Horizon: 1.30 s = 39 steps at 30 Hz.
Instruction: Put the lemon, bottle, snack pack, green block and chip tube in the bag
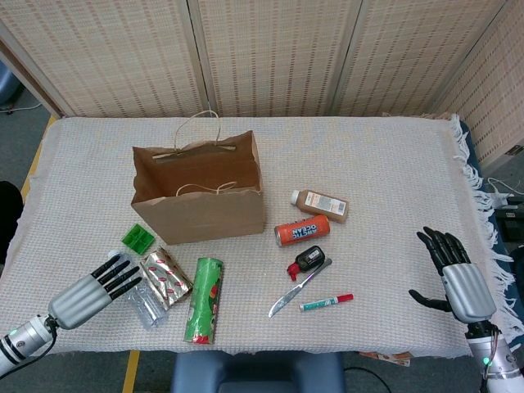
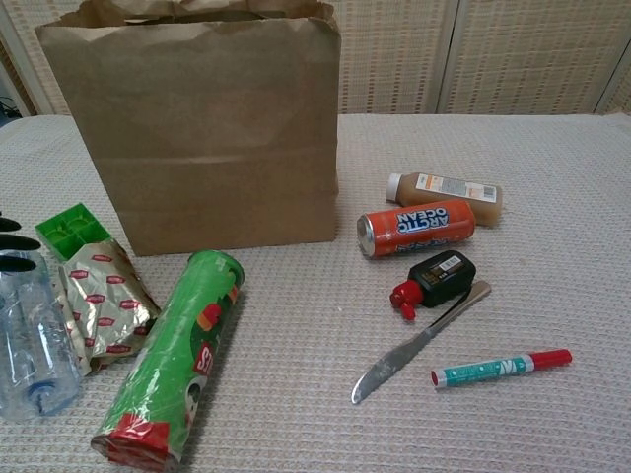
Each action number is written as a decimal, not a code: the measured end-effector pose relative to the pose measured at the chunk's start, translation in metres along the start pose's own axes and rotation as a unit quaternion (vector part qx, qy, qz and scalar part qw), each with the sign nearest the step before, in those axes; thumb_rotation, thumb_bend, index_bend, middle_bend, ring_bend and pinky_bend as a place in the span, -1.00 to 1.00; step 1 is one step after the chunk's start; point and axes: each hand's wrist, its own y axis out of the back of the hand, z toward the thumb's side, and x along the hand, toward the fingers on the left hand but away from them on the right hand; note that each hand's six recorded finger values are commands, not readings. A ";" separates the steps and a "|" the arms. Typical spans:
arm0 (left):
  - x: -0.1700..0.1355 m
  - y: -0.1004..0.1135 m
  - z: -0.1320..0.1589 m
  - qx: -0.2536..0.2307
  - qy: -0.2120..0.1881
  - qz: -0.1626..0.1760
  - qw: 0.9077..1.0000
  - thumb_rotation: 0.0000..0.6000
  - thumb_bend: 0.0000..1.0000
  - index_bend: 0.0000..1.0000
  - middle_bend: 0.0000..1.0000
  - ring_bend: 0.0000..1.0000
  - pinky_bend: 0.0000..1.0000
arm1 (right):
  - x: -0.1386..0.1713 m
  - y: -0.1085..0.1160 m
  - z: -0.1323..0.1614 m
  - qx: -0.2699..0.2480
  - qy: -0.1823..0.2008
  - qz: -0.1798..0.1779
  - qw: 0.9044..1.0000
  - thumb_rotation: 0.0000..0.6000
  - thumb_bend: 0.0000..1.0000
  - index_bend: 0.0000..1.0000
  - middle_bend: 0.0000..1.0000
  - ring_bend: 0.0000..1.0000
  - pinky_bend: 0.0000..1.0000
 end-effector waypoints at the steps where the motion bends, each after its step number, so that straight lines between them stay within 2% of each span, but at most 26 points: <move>1: 0.001 -0.002 0.005 0.004 -0.010 0.001 1.000 1.00 -0.27 -1.00 -1.00 -1.00 -0.84 | 0.000 0.000 0.000 0.000 0.000 0.000 1.000 1.00 -0.93 -1.00 -1.00 -1.00 -1.00; 14: 0.023 -0.009 0.031 0.011 -0.048 0.018 0.999 1.00 -0.27 -1.00 -1.00 -1.00 -0.84 | 0.000 -0.001 0.000 -0.003 -0.003 0.004 1.000 1.00 -0.93 -1.00 -1.00 -1.00 -1.00; 24: 0.048 -0.015 0.043 0.035 -0.093 0.009 0.995 1.00 -0.27 -1.00 -1.00 -1.00 -0.83 | 0.001 -0.002 -0.001 -0.007 -0.007 0.007 1.000 1.00 -0.93 -1.00 -1.00 -1.00 -1.00; 26: 0.052 -0.017 0.044 0.040 -0.100 0.004 0.994 1.00 -0.27 -0.96 -1.00 -1.00 -0.81 | 0.001 -0.002 -0.001 -0.009 -0.008 0.009 1.000 1.00 -0.93 -1.00 -1.00 -1.00 -1.00; 29: 0.055 -0.024 0.049 0.049 -0.109 -0.005 0.993 1.00 -0.22 -0.77 -0.97 -0.92 -0.64 | 0.000 -0.003 -0.001 -0.010 -0.009 0.011 1.000 1.00 -0.93 -1.00 -1.00 -1.00 -1.00; 31: 0.058 -0.027 0.053 0.059 -0.114 -0.009 0.992 1.00 -0.15 -0.56 -0.79 -0.71 -0.41 | 0.000 -0.003 -0.001 -0.010 -0.009 0.011 1.000 1.00 -0.93 -1.00 -1.00 -1.00 -1.00; 33: 0.060 -0.028 0.054 0.060 -0.116 -0.009 0.991 1.00 -0.01 -0.15 -0.38 -0.33 -0.04 | 0.000 -0.002 -0.001 -0.011 -0.010 0.011 1.000 1.00 -0.93 -1.00 -1.00 -1.00 -1.00; 35: 0.060 -0.027 0.054 0.059 -0.117 -0.005 0.991 1.00 0.09 0.13 -0.03 -0.02 0.21 | 0.000 -0.002 -0.001 -0.012 -0.011 0.011 1.000 1.00 -0.93 -1.00 -1.00 -1.00 -1.00; 37: 0.059 -0.026 0.052 0.055 -0.112 0.000 0.992 1.00 0.18 0.29 0.22 0.20 0.36 | 0.000 -0.002 -0.001 -0.013 -0.011 0.011 1.000 1.00 -0.93 -1.00 -1.00 -1.00 -1.00; 39: 0.057 -0.024 0.050 0.050 -0.105 0.004 0.993 1.00 0.20 0.34 0.28 0.25 0.42 | 0.000 -0.002 -0.001 -0.013 -0.011 0.011 1.000 1.00 -0.93 -1.00 -1.00 -1.00 -1.00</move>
